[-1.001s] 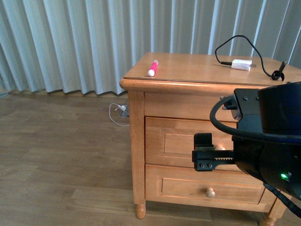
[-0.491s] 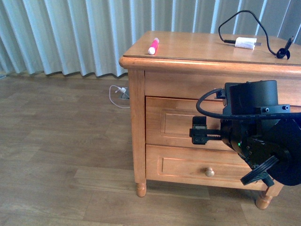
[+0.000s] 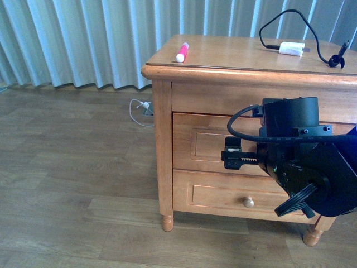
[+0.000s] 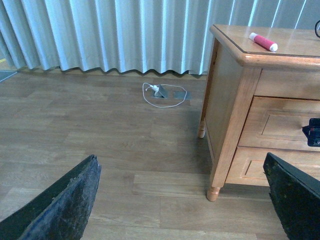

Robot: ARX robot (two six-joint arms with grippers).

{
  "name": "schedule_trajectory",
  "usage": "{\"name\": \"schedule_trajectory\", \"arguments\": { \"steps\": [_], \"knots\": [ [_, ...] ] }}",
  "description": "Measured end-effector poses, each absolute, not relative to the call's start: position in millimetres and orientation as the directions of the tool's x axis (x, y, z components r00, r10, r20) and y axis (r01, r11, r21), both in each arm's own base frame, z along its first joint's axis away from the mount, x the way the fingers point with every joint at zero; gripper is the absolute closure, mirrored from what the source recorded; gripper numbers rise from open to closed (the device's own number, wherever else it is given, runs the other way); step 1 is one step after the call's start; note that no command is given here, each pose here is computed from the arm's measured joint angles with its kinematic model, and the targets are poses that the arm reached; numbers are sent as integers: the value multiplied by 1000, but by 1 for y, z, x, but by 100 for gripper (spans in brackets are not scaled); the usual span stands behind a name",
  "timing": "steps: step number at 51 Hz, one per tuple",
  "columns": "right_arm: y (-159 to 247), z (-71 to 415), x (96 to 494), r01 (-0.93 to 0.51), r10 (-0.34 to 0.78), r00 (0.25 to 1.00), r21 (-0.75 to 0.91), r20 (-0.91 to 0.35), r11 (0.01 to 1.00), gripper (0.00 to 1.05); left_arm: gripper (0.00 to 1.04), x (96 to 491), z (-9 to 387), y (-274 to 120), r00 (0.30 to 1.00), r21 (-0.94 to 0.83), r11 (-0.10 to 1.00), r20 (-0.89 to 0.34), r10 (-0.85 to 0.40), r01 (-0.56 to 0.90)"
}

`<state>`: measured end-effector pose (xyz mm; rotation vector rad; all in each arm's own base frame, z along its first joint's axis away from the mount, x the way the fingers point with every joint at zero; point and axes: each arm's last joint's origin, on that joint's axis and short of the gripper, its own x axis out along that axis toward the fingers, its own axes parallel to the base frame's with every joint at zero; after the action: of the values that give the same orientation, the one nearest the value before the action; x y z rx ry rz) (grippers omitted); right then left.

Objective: Place pink marker in drawer with both arms

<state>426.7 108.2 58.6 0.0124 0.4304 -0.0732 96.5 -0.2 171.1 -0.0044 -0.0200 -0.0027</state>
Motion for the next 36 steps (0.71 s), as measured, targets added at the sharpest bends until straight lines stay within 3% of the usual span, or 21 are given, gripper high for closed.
{"name": "schedule_trajectory", "arguments": {
  "steps": [13,36],
  "knots": [
    [106,54,429,81,-76,900,-8,-428,997,10,6,96,171,0,1000,-4,1000,20,-2,2],
    [101,52,426,74,-69,907,-5,-416,997,75,6,96,171,0,1000,-4,1000,20,-3,3]
  ]
}}
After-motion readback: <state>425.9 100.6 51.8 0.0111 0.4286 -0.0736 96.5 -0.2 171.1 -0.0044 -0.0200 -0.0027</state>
